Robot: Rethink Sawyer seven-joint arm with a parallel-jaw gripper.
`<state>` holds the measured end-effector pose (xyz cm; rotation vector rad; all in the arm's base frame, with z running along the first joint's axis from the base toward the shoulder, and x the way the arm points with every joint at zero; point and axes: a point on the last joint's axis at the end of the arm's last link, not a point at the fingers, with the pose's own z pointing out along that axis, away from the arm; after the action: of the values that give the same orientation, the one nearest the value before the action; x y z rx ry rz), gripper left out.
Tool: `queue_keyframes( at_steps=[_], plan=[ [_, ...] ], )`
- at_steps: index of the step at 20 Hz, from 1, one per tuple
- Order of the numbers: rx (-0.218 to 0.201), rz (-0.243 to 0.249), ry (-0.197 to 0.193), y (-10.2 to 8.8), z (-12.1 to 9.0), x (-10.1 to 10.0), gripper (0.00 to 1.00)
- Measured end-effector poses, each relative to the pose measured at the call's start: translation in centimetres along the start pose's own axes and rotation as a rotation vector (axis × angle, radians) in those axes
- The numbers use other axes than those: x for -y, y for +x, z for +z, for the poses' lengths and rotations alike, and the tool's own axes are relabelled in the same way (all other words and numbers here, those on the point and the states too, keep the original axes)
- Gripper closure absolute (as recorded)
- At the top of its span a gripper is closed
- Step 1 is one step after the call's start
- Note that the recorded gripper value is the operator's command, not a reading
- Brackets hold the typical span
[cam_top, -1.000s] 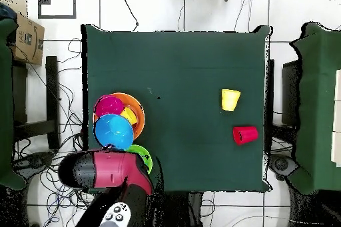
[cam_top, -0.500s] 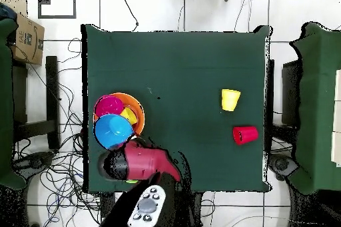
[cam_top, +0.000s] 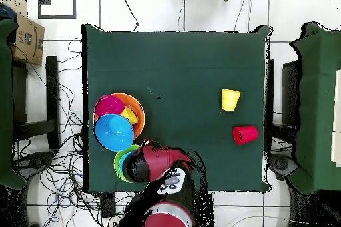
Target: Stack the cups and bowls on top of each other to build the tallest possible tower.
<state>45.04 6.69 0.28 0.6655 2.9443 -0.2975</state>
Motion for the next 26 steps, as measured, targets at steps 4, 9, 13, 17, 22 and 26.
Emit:
queue_keyframes(
  at_steps=[4, 9, 13, 17, 22, 26],
  plan=[
    [-0.029, -0.066, -0.003, 1.8, 0.9, 0.1, 0.00],
    [-0.054, -0.112, -0.037, 3.6, 0.4, -0.9, 0.00],
    [-0.060, -0.098, -0.083, 3.6, -1.2, -1.4, 0.00],
    [-0.055, -0.076, -0.122, 2.9, -2.6, -1.6, 0.00],
    [-0.030, -0.051, -0.178, 1.4, -5.6, -2.0, 0.00],
    [-0.021, -0.052, -0.193, 1.0, -6.6, -2.3, 0.00]
  ],
)
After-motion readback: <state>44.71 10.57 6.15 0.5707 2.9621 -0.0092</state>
